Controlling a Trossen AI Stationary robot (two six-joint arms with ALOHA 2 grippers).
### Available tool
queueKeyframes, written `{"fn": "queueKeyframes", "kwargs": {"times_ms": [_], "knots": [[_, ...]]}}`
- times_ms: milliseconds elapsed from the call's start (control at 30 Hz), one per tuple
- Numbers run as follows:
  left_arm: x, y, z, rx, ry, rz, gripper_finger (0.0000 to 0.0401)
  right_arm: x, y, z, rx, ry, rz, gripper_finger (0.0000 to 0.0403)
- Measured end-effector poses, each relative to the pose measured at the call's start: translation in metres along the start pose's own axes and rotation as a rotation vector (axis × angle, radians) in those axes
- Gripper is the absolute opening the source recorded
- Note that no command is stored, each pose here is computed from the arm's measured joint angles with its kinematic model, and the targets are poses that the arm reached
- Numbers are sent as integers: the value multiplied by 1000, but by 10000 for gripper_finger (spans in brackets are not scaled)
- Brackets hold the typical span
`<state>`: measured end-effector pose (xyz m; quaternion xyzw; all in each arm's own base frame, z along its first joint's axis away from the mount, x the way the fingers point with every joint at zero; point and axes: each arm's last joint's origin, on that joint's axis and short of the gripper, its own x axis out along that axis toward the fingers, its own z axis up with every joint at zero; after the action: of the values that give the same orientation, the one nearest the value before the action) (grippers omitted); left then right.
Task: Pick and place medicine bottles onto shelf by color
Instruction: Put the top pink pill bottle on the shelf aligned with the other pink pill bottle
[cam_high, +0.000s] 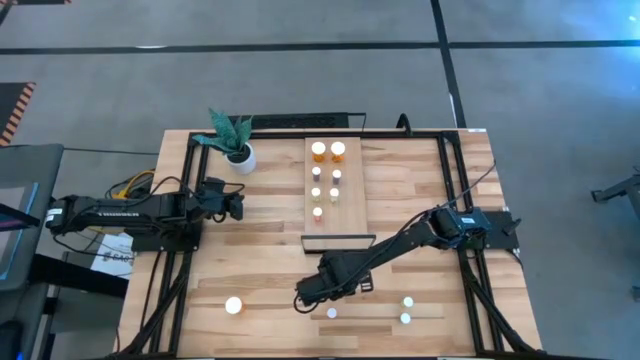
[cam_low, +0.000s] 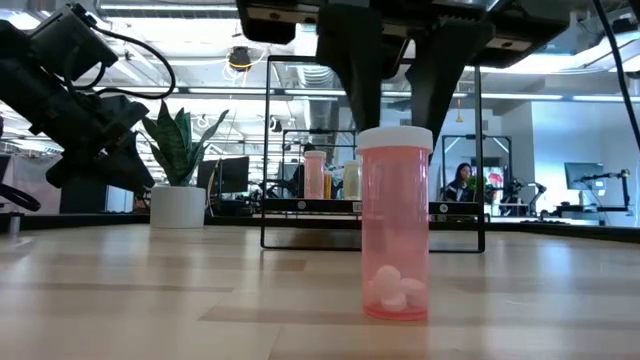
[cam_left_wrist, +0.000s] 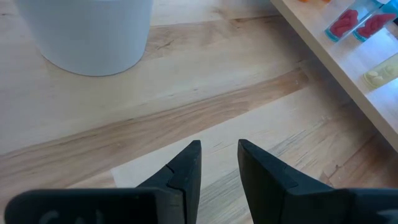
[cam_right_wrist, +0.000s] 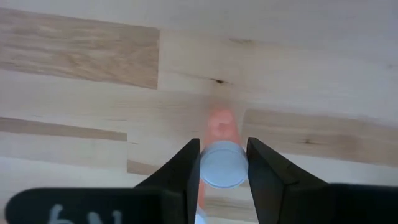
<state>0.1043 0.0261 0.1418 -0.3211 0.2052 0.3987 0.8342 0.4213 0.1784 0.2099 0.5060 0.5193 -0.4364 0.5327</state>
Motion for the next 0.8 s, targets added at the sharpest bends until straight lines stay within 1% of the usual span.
{"fn": "queueKeyframes", "kwargs": {"times_ms": [233, 367, 600, 667, 733, 800], "knots": [[0, 0, 0, 1, 0, 1, 91, -24, -13, 0, 15, -18, -22, 123], [0, 0, 0, 0, -1, 0, 91, -44, -25, -3, 28, -65, -32, 121], [0, 0, 0, 0, 1, -2, 91, -82, -59, -16, 93, -164, -64, 119], [0, 0, 0, 0, 2, -1, 91, -88, -66, -19, 95, -167, -50, 119], [0, 0, 0, 0, 2, -1, 91, -94, -78, -19, 98, -171, -53, 119], [0, 0, 0, 0, 2, -1, 91, -101, -92, -16, 131, -171, -57, 119]]}}
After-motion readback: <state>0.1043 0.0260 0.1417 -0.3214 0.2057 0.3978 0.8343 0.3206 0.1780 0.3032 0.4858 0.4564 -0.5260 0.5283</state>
